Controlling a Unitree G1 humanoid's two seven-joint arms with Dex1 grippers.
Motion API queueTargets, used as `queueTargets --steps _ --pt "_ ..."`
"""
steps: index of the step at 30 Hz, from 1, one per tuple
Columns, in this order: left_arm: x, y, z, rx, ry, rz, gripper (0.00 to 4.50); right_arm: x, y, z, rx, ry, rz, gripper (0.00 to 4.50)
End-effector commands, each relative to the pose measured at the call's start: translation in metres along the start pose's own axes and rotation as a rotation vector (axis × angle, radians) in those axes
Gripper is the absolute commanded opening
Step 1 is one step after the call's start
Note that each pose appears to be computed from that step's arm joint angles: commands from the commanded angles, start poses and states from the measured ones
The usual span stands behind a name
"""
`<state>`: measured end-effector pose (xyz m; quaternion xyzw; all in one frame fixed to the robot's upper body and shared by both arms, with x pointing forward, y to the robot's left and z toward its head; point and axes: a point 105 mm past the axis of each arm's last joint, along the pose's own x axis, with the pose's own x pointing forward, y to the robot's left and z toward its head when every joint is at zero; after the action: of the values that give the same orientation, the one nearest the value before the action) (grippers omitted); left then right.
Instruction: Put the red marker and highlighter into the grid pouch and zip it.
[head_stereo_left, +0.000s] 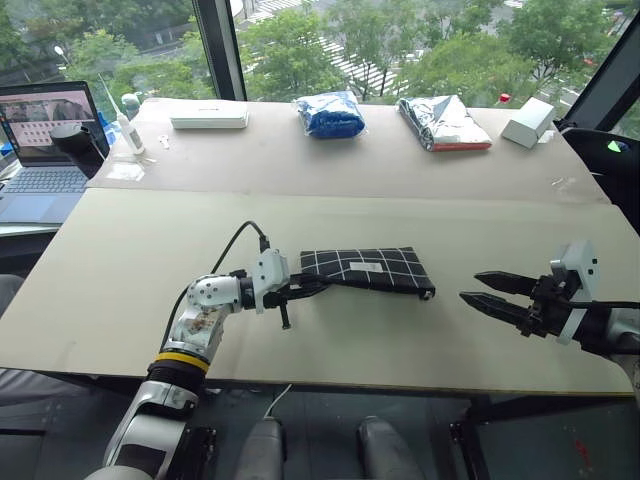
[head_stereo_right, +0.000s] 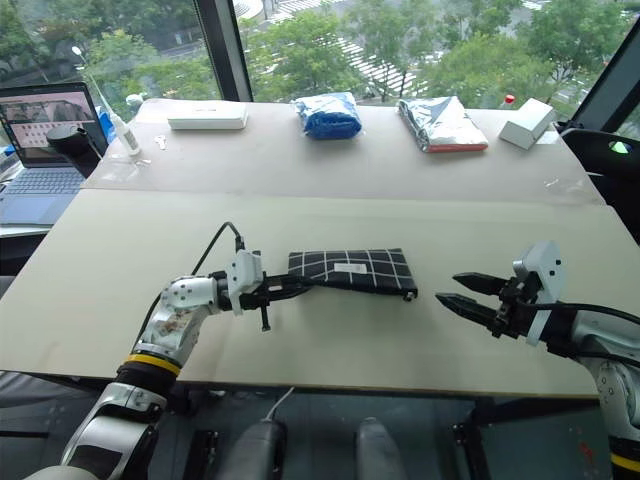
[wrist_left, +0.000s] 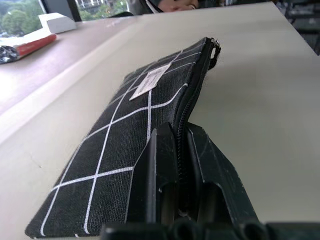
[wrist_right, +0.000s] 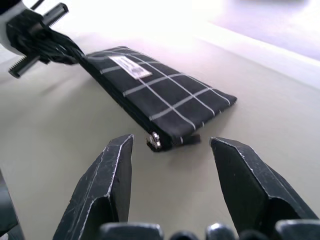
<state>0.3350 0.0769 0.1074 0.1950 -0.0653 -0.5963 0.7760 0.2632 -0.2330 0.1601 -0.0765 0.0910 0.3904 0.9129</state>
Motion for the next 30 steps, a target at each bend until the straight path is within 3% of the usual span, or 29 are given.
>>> queueTargets --steps 1,8,14,21,25,30 --pt "0.001 0.008 0.002 0.034 0.007 0.006 0.67 -0.003 -0.002 0.004 -0.018 -0.012 -0.042 2.77" --pt "-0.005 -0.014 0.027 -0.213 -0.134 -0.089 3.1 -0.003 -0.01 0.001 -0.015 0.001 -0.072 2.77" --pt "-0.033 -0.007 0.032 -0.396 -0.126 -0.009 3.1 -0.003 -0.024 0.003 -0.012 -0.002 -0.098 2.77" --pt "-0.114 0.016 0.011 -0.632 -0.017 0.421 3.1 -0.01 -0.048 0.0 0.044 -0.043 -0.164 2.77" --pt "-0.149 0.013 0.002 -0.664 0.008 0.588 3.1 -0.005 -0.054 -0.007 0.067 -0.042 -0.169 2.77" --pt "-0.167 0.009 -0.005 -0.685 -0.01 0.699 3.1 0.004 -0.059 -0.014 0.085 -0.033 -0.163 2.77"
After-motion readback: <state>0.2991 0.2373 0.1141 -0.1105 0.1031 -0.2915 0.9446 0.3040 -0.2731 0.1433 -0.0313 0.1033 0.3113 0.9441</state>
